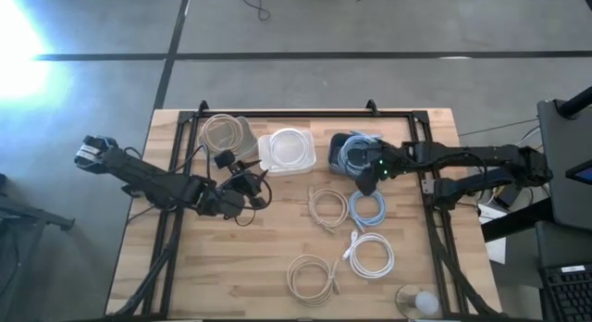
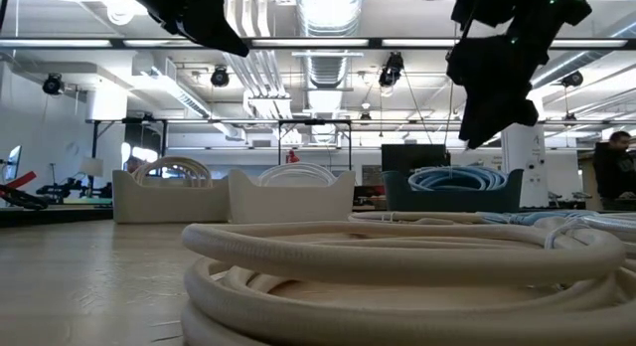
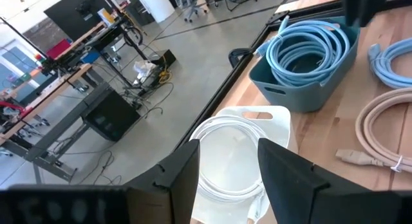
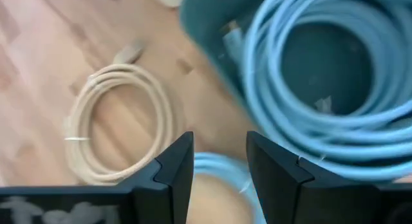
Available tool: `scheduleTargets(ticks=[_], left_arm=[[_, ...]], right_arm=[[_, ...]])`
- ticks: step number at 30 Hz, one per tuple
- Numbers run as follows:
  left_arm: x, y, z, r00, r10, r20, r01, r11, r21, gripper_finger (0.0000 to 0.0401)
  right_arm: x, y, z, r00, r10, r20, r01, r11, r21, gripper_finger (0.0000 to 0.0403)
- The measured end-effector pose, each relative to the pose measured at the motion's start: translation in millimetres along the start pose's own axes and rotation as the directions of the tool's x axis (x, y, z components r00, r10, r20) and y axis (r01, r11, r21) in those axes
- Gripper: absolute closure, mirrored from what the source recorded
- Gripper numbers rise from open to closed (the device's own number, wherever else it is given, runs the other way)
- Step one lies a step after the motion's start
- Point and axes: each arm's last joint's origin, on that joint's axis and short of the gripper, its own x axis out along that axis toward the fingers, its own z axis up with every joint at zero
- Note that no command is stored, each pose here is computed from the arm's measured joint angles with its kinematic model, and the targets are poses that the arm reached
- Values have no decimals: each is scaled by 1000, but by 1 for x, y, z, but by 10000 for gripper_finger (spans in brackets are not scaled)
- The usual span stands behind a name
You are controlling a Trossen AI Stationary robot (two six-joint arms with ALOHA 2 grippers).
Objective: Sort HDMI cables
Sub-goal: Put the light blue HDMI cable into the blue bin
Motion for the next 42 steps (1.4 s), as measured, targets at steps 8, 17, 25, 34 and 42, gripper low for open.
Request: scheduleTargets(ticks=[8,17,25,34,42], left_arm=[[0,0,0,1000,0,2,0,1000,-5,227],[0,0,0,1000,0,1,0,1000,-5,227],[0,-1,0,1000,-19,0,19,1000,-7,227],[0,-1,0,1000,-19,-2,19,1000,-4,227],[0,0,-1,1000,-19,-9,19,1000,9,227]], right_arm=[[15,35,-32,992,19,-121,-11,998,69,261],[55,59,-66,957,-103,-272,148,978,150,261],[77,73,-63,944,-149,-296,195,972,132,261],[100,84,-63,924,-202,-325,241,967,84,261],[106,92,-60,905,-240,-352,251,968,-15,289]])
